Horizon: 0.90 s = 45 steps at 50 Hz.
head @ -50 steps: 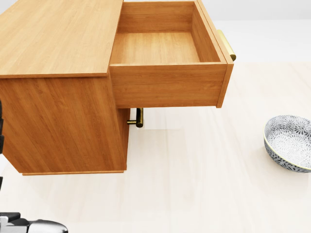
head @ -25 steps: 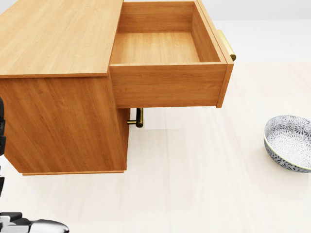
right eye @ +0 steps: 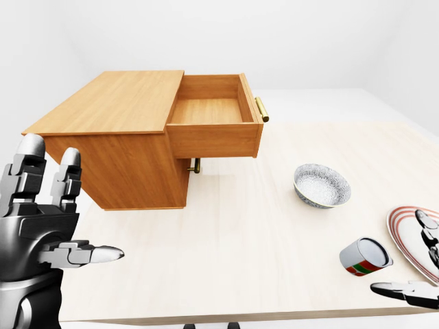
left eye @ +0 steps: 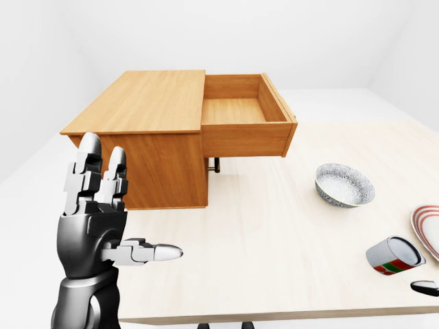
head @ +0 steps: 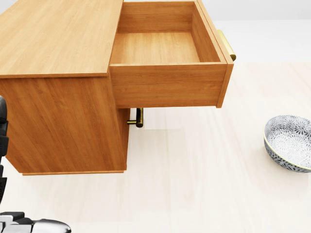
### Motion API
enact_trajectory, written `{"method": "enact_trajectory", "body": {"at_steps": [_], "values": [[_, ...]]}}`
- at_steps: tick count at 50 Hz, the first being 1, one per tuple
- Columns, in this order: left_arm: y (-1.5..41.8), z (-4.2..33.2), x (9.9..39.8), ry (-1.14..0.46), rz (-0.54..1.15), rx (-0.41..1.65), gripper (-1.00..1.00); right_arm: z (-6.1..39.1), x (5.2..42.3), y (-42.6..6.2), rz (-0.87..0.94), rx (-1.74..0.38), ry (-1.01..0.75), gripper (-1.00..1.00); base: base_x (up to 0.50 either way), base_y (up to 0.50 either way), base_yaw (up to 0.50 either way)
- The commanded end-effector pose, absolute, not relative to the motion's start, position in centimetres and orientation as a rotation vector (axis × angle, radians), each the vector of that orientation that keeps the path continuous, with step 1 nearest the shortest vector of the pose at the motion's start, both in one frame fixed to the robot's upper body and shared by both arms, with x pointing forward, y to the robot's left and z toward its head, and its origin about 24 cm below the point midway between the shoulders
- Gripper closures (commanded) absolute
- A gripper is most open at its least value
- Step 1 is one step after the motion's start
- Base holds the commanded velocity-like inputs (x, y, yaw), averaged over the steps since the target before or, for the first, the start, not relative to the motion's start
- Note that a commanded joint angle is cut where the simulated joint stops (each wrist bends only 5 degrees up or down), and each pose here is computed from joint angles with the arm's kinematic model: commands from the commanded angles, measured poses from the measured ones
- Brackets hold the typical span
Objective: Put the ketchup in the top drawer of the cabinet.
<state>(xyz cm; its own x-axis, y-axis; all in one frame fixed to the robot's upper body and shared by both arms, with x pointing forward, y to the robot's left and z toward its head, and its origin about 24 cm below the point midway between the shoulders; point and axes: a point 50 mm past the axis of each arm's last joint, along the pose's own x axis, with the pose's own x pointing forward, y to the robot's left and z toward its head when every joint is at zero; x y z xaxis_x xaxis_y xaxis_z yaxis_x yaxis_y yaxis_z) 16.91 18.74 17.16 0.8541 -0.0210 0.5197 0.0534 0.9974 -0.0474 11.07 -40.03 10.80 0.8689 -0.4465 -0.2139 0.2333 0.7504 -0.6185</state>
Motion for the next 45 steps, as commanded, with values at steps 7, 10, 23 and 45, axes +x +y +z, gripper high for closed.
{"method": "enact_trajectory", "body": {"at_steps": [7,10,23,45], "values": [[18.6,16.8,17.1,-0.526,-0.043,-0.060,-1.00,10.3,11.2,-40.6,-0.371,-0.609,0.399,-0.94,0.00,0.00,0.00],[18.6,16.8,17.0,-0.526,-0.044,-0.059,-1.00,10.3,11.6,-40.5,-0.360,-0.615,0.401,-0.94,0.00,0.00,0.00],[18.6,16.8,17.1,-0.526,-0.043,-0.059,-1.00,9.8,12.2,-40.5,-0.335,-0.609,0.421,-0.94,0.00,0.00,0.00],[18.4,16.5,17.2,-0.508,-0.046,-0.059,-1.00,7.0,11.8,-41.9,-0.314,-0.490,0.523,-0.95,0.00,0.00,0.00]]}}
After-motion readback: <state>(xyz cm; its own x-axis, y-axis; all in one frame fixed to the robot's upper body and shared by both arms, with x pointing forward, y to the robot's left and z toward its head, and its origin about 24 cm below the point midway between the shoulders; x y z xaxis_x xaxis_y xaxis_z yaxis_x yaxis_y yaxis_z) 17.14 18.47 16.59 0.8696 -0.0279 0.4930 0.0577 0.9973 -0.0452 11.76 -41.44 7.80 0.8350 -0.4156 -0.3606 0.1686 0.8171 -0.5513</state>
